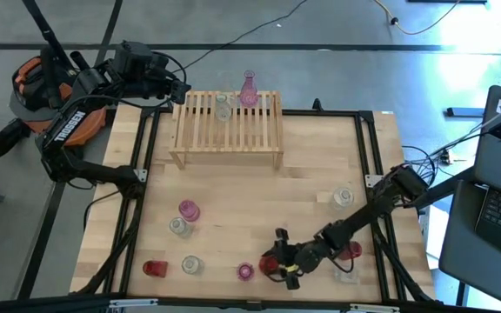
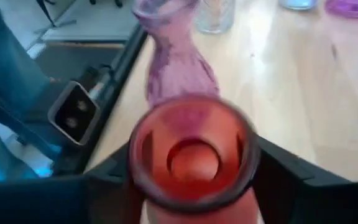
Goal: Sort vases onto shelf
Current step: Put the red vase on the shelf
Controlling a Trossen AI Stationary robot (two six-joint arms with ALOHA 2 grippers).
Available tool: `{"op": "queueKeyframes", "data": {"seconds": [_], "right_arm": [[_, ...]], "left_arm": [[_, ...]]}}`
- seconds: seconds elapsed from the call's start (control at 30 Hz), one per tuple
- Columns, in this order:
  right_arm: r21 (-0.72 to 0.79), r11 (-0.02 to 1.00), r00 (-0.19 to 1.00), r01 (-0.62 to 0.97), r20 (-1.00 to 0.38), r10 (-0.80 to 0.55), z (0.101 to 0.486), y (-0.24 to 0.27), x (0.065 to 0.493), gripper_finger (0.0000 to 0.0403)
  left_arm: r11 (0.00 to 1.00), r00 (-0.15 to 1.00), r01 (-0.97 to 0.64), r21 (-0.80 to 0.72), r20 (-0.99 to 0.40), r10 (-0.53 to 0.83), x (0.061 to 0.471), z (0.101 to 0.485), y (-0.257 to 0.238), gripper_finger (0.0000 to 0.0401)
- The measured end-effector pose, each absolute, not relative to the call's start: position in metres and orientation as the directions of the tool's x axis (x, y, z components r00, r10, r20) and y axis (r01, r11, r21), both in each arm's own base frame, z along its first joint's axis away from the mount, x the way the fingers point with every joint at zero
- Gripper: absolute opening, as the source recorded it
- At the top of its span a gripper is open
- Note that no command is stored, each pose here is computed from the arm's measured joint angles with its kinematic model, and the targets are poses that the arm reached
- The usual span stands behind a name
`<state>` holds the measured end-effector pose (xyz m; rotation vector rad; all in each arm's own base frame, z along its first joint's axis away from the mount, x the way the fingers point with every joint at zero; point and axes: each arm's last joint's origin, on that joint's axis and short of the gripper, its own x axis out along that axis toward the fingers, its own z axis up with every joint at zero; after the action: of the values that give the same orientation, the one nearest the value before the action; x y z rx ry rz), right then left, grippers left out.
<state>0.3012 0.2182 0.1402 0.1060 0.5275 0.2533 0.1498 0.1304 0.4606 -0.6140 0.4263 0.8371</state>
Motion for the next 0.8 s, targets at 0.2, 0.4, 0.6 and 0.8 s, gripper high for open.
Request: {"op": "queueKeyframes", "data": {"seconds": [0.2, 0.4, 0.6, 0.8], "right_arm": [[0.104, 0.974, 0.856, -0.204, -0.463, 0.229, 0.144, 0.203, 0.312, 0.0089], [0.072, 0.981, 0.879, -0.179, -0.436, 0.193, 0.157, 0.184, 0.321, 0.0089], [0.043, 0.992, 0.900, -0.118, -0.417, 0.126, 0.181, 0.155, 0.327, 0.0089], [-0.041, 0.999, 0.936, -0.007, -0.352, -0.008, 0.233, 0.107, 0.327, 0.0089]], "left_arm": [[0.515, 0.603, -0.790, -0.332, -0.573, 0.555, 0.150, 0.461, 0.130, 0.0169], [0.515, 0.603, -0.790, -0.333, -0.573, 0.555, 0.150, 0.461, 0.130, 0.0169], [0.515, 0.603, -0.790, -0.332, -0.573, 0.555, 0.150, 0.461, 0.130, 0.0169], [0.515, 0.603, -0.790, -0.333, -0.573, 0.555, 0.150, 0.461, 0.130, 0.0169]]}}
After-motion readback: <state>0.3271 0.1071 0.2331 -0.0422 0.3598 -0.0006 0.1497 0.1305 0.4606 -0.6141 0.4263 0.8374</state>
